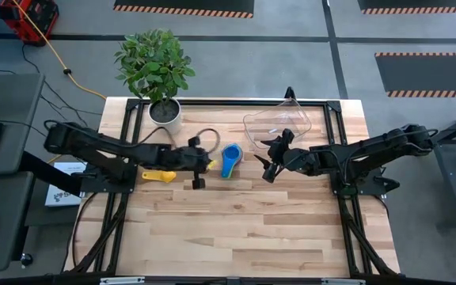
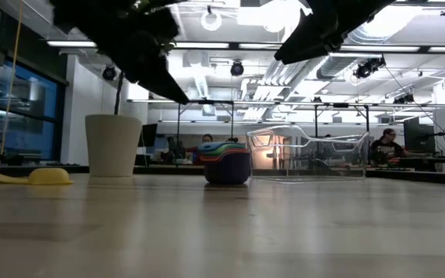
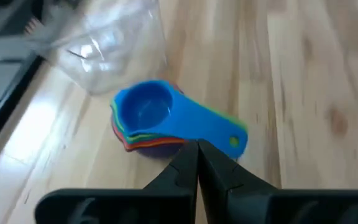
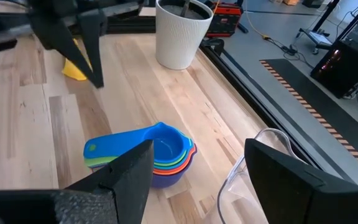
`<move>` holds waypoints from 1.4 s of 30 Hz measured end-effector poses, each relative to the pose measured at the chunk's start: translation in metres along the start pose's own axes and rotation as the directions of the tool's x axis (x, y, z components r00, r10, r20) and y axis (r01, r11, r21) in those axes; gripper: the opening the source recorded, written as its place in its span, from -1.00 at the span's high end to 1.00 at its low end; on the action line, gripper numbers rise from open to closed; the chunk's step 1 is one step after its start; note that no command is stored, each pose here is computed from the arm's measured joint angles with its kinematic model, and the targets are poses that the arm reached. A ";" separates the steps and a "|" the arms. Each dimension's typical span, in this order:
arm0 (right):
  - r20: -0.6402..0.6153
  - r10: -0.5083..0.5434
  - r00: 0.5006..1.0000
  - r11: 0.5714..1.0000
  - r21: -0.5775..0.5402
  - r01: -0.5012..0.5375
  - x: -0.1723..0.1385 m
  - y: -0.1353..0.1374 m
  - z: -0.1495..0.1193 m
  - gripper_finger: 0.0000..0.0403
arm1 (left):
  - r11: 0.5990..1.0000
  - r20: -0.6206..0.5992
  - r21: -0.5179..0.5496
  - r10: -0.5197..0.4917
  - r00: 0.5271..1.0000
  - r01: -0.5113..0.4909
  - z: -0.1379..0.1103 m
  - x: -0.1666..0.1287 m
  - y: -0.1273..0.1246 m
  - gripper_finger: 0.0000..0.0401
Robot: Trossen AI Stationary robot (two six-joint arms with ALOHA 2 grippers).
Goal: Nest measuring cups in basket
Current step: Stack the yellow measuring cup on top of the blue measuring cup
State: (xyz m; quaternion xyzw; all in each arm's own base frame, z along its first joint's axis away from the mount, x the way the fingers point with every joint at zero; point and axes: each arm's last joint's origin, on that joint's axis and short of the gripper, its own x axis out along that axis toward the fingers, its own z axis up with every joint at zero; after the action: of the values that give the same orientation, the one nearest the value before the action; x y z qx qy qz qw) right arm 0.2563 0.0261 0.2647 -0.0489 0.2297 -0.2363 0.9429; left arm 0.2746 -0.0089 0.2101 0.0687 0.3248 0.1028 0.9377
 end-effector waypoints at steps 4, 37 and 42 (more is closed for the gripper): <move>-0.006 0.001 1.000 1.000 -0.004 -0.001 0.000 0.000 -0.001 -0.21 | 0.996 0.157 -0.093 -0.003 0.988 0.018 -0.030 -0.008 -0.002 1.00; -0.004 0.001 1.000 1.000 0.007 -0.001 0.002 -0.003 0.000 -0.21 | 0.988 0.221 -0.149 0.001 0.975 0.033 -0.056 -0.016 -0.003 1.00; -0.004 0.001 1.000 1.000 0.006 -0.001 0.003 -0.003 0.000 -0.21 | 0.988 0.220 -0.149 0.001 0.975 0.033 -0.056 -0.016 -0.003 1.00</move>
State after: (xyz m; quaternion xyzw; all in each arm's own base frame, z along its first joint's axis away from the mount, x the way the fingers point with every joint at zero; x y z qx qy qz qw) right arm 0.2570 0.0219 0.2645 -0.0456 0.2311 -0.2364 0.9427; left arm 0.2279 -0.0124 0.1751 0.0055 0.2109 0.1114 0.9711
